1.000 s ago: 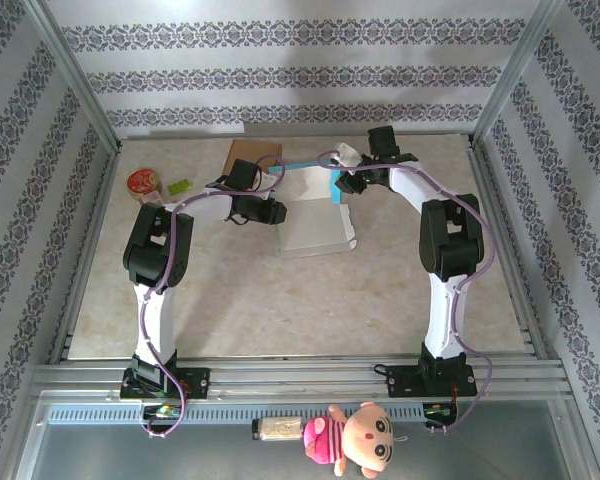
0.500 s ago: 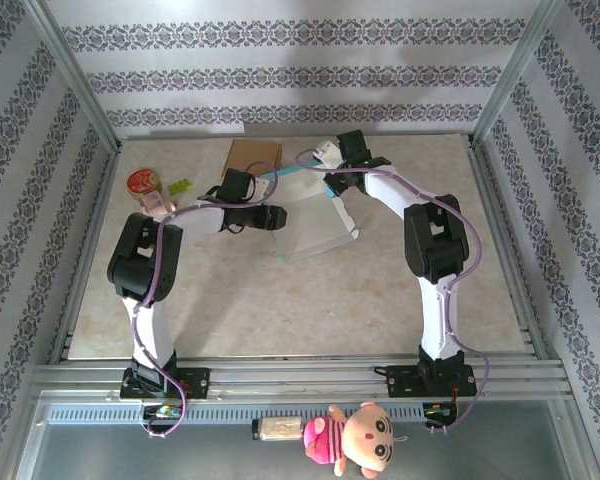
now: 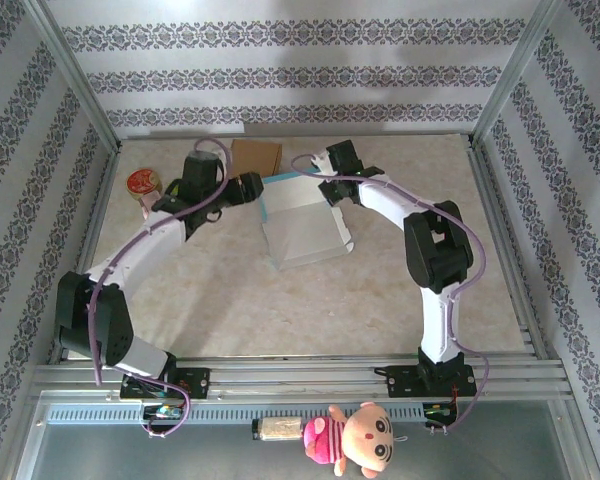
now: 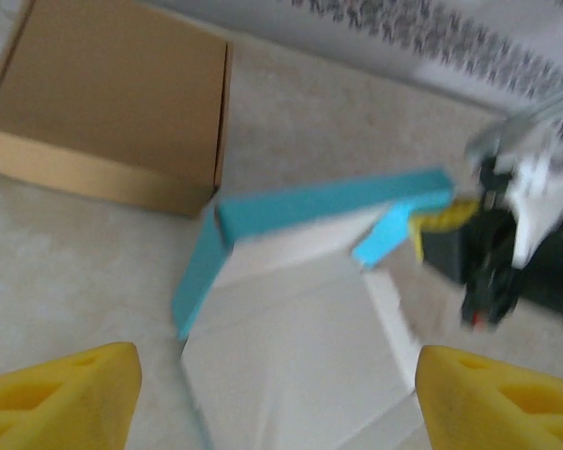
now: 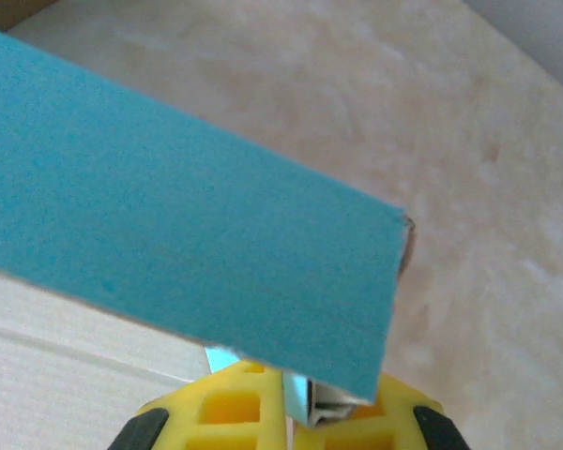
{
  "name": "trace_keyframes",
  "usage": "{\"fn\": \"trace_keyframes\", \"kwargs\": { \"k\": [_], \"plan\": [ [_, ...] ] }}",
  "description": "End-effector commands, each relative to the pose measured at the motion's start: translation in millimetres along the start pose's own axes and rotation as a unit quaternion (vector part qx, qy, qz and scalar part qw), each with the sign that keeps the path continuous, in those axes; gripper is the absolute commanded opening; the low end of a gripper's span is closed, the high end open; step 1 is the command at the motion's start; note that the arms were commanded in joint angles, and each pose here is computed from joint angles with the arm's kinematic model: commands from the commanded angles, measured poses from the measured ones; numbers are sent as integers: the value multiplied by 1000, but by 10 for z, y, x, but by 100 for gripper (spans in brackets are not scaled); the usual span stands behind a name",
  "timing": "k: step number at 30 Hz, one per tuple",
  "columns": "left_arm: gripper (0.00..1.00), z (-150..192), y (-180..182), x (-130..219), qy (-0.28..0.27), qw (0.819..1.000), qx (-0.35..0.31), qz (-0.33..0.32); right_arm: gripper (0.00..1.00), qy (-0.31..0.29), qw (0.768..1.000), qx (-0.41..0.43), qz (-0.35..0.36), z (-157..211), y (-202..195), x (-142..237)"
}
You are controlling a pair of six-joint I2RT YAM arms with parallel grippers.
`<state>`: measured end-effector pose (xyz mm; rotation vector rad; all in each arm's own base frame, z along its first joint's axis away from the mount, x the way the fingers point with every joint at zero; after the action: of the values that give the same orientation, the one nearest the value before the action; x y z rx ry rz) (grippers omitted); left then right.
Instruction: Fold the paper box
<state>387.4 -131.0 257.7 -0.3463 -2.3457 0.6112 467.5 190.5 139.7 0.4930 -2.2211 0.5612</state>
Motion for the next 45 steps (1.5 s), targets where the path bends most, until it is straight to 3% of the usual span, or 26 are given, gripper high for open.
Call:
{"fn": "trace_keyframes", "kwargs": {
  "k": [1,6,12,18,24,34,38,45],
  "plan": [
    [77,85,119,-104,86,993,83,-10,2,1,1000,-20,3,59,198,198],
    [79,-49,219,-219,76,992,105,4,2,-18,999,-42,12,191,455,303],
    [79,112,159,-340,131,984,105,60,3,-39,997,-63,26,360,592,307],
    [78,422,387,-354,166,982,90,13,4,-55,996,-69,16,363,661,300],
    [80,439,380,-497,162,981,94,40,5,-75,995,-72,-2,360,724,274],
    [62,639,530,-642,198,977,72,24,18,-117,982,-137,-58,375,774,57],
    [60,687,561,-651,204,976,72,19,20,-110,974,-177,-88,379,751,-57],
    [60,643,534,-655,200,977,71,25,10,-85,969,-221,-71,411,707,-211]
  ]
}}
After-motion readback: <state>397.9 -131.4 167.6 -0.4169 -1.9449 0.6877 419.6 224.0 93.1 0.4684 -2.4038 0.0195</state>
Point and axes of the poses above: each hand's point on the last joint's axis, 136 mm out from that joint toward the fingers, its own x axis back along the fingers, its own y axis along the line the jaws close on, z = x × y, the point moved 6 cm from there along x, back along the fingers
